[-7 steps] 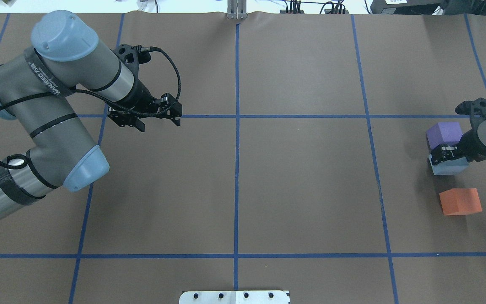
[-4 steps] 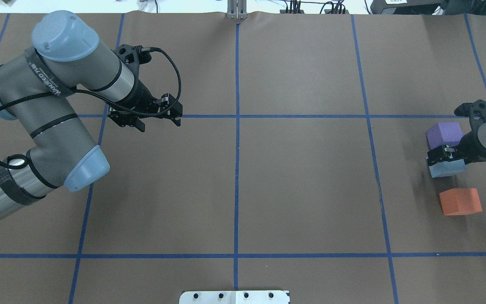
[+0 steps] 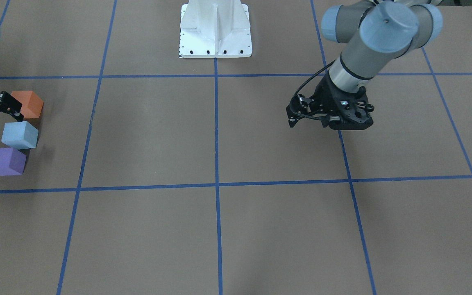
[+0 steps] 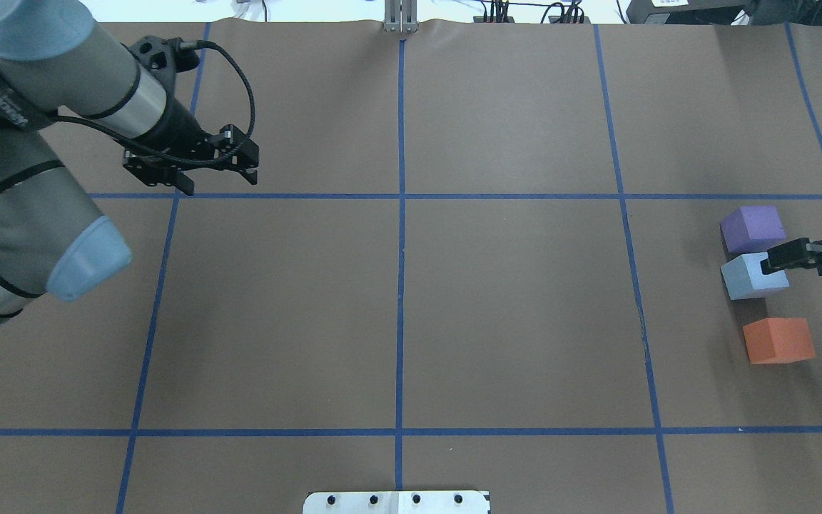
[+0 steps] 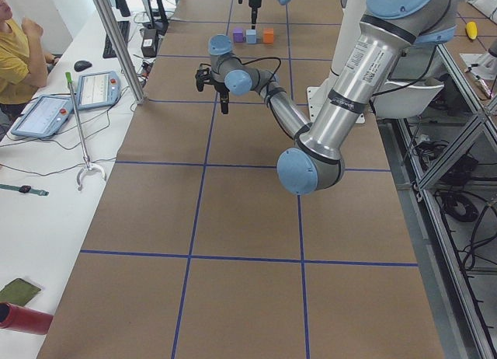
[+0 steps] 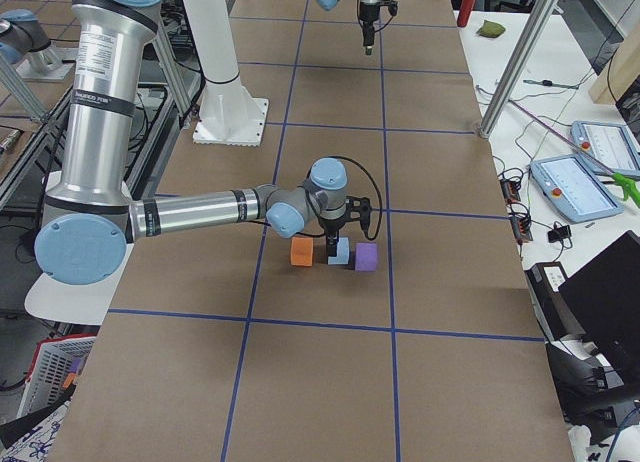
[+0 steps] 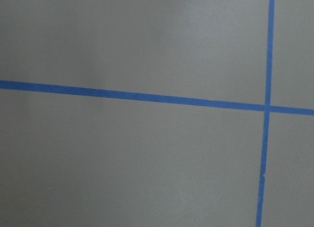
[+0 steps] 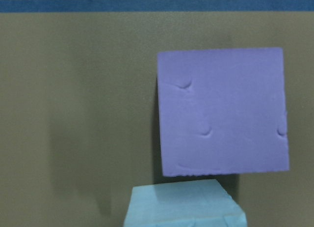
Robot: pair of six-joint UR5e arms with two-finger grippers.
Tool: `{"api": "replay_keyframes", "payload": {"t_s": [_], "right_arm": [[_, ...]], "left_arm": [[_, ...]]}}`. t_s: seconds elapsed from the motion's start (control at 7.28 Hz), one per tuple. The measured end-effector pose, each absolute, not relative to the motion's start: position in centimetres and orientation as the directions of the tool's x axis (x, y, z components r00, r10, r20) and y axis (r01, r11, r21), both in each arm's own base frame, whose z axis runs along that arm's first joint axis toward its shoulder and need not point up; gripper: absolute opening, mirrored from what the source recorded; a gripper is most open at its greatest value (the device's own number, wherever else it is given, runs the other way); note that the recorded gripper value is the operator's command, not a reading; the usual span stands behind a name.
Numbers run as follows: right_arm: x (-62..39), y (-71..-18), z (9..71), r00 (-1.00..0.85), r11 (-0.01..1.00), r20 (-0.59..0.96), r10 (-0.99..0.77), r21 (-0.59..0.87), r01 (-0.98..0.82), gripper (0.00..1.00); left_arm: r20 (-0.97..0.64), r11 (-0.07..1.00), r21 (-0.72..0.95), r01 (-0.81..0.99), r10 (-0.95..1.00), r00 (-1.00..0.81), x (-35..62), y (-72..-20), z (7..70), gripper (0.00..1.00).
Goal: Place blue block between orange and purple blocks
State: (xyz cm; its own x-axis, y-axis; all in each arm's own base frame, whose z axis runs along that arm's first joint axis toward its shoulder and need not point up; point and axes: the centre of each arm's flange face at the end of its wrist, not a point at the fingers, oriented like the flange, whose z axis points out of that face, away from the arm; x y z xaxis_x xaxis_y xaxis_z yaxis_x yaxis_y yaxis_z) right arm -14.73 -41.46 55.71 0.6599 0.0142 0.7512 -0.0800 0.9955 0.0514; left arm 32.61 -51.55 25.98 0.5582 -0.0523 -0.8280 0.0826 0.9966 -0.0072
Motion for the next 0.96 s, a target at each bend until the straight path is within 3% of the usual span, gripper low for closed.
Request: {"api": "replay_keyframes", "payload": {"t_s": [0.41,0.82,0.96], "right_arm": [[-3.4,-44.5,55.9,0.675,0.991,0.737,-0.032,0.109,-0.072,1.0],[3.9,-47.8,54.1,0.701,0.991,0.709,-0.084,0.132,-0.014,1.0],[4.5,-47.9,54.1,0.703,0.991,0.705,-0.091,0.133,-0.006,1.0]], "left_arm": [[-0.727,0.986,0.163,-0.048,0.153,0.67,17.4,-50.3,39.5,0.99],[-0.707,0.951,0.252,-0.176,0.306,0.638,-0.4,-52.7,56.7,0.99],[-0.699,0.947,0.259,-0.191,0.32,0.64,-2.9,-52.7,59.7,0.99]]}}
